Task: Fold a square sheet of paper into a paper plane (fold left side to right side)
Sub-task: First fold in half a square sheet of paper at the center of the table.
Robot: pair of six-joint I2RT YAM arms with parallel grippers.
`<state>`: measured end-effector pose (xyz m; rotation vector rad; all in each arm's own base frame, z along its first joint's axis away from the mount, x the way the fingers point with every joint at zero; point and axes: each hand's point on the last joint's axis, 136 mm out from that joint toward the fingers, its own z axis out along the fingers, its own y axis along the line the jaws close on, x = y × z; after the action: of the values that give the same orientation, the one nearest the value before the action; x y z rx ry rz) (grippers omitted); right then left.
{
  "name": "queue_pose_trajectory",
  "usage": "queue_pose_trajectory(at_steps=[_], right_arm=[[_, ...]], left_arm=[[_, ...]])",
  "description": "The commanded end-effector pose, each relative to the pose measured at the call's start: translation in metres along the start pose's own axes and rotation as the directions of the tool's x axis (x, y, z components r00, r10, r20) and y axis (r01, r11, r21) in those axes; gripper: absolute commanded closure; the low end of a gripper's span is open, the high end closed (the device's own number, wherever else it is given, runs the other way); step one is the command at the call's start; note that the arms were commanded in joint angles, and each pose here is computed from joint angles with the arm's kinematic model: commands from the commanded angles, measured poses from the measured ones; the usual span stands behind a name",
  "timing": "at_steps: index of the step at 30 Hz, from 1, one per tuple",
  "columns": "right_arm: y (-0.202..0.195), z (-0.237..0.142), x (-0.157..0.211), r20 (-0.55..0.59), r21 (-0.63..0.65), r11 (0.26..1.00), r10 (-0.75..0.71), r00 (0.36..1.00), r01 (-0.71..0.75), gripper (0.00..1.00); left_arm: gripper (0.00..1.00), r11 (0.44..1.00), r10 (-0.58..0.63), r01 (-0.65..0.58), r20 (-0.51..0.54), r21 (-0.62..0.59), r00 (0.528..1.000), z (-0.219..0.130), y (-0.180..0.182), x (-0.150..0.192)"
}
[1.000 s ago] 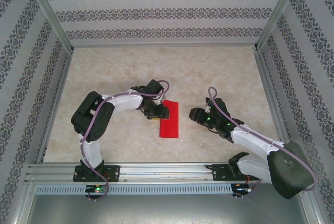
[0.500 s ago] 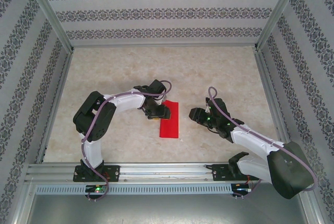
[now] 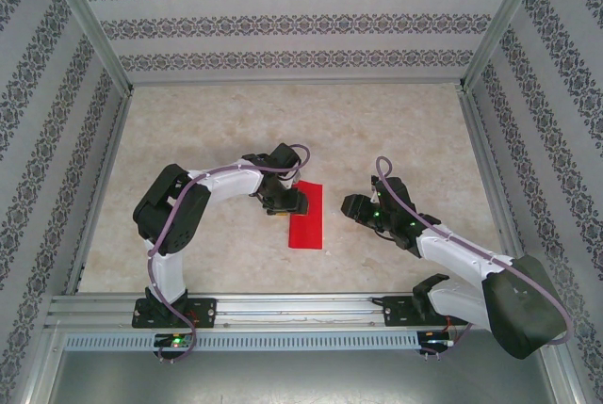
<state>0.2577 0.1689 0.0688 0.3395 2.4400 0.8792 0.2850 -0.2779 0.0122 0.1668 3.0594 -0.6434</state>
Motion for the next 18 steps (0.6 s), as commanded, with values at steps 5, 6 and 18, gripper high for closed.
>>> queue_pose_trajectory(at_steps=[5, 6, 18], right_arm=[[-0.002, -0.002, 0.0, 0.01, 0.001, 1.0, -0.001, 1.0, 0.001, 0.56], [-0.002, -0.001, 0.001, 0.009, 0.002, 1.0, 0.0, 1.0, 0.0, 0.56], [0.018, 0.015, 0.014, -0.091, -0.058, 0.998, -0.028, 0.995, 0.023, 0.62]], left_arm=[[0.45, 1.0, 0.016, -0.017, -0.101, -0.011, 0.995, 0.07, 0.015, 0.034], [0.45, 1.0, 0.014, -0.015, -0.099, -0.011, 0.995, 0.07, 0.015, 0.033], [0.46, 1.0, 0.02, -0.021, -0.104, -0.01, 0.994, 0.07, 0.015, 0.034]])
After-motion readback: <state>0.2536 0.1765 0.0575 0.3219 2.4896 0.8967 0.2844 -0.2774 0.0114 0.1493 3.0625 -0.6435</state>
